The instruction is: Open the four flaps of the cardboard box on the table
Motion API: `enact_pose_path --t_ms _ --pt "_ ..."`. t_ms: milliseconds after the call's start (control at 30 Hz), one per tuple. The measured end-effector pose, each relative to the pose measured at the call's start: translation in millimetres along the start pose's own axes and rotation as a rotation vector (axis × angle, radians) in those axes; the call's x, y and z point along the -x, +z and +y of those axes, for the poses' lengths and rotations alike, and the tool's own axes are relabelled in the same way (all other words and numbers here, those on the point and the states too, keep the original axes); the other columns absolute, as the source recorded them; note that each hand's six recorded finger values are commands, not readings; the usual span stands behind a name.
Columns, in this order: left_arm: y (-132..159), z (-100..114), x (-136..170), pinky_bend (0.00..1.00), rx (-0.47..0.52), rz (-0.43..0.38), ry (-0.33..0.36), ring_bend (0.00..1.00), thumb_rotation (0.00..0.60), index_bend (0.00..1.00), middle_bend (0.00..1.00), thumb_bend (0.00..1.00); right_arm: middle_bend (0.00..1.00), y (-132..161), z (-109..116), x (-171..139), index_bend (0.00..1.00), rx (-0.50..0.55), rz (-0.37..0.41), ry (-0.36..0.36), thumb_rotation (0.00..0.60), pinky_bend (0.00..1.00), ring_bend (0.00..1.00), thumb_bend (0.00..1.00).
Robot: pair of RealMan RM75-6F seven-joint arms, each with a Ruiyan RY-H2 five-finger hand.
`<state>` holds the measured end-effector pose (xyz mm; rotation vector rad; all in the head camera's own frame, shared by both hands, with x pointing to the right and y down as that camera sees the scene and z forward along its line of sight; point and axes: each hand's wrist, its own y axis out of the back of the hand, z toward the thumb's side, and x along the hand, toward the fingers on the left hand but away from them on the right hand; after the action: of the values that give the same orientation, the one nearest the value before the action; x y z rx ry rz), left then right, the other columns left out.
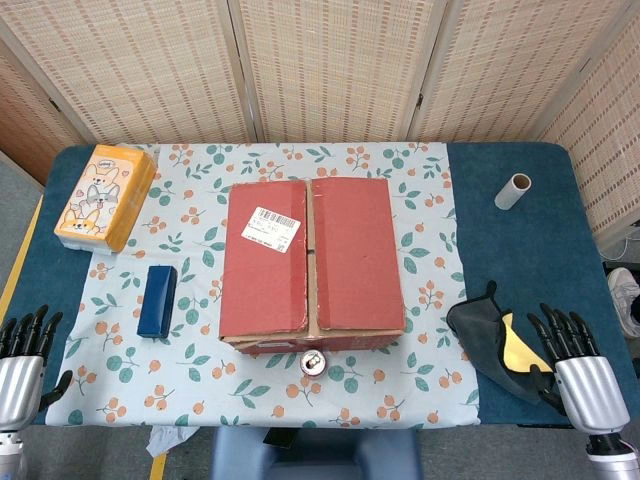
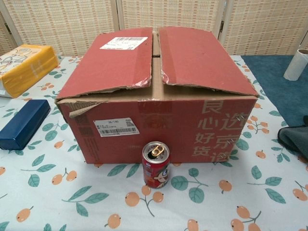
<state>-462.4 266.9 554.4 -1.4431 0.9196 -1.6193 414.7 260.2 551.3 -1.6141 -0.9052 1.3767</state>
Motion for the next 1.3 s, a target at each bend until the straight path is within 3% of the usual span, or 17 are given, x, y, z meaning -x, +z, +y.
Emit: enact_pose_path --t_ms 200,467,633,800,900,1100,1300 --pt "0.2 -0.5 -2.2 0.00 0.007 -0.001 -0.002 0.00 0.600 0.00 0.00 0.36 0.00 4.9 -2.8 2.9 0.00 0.012 0.023 0.010 0.600 0.00 0.00 0.54" --pt "-1.1 2.5 -6.7 0.00 0.025 -0.022 0.007 0.00 0.600 0.00 0.00 0.36 0.00 34.6 3.2 27.2 0.00 0.121 0.249 -0.071 0.600 0.00 0.00 0.46" --pt "-4.9 5.7 -10.5 0.00 0.054 -0.022 0.020 0.00 0.600 0.00 0.00 0.36 0.00 70.0 12.8 46.7 0.00 0.173 0.374 -0.058 0.600 0.00 0.00 0.36" --pt "-11.0 8.2 -14.5 0.00 0.073 -0.018 0.031 0.00 0.600 0.00 0.00 0.36 0.00 110.6 15.5 69.1 0.00 0.188 0.459 0.006 0.600 0.00 0.00 0.35" --pt "-11.5 9.5 -16.0 0.00 0.084 -0.020 0.032 0.00 0.600 0.00 0.00 0.36 0.00 135.5 20.6 86.3 0.00 0.189 0.509 0.003 0.600 0.00 0.00 0.35" --pt "-15.9 15.6 -17.6 0.00 0.129 -0.026 0.052 0.00 0.600 0.00 0.00 0.36 0.00 178.0 20.5 111.4 0.00 0.203 0.581 -0.032 0.600 0.00 0.00 0.35" --pt "-22.1 19.6 -17.4 0.00 0.154 -0.020 0.054 0.00 0.600 0.00 0.00 0.36 0.00 206.6 7.0 130.4 0.00 0.198 0.596 0.037 0.600 0.00 0.00 0.35"
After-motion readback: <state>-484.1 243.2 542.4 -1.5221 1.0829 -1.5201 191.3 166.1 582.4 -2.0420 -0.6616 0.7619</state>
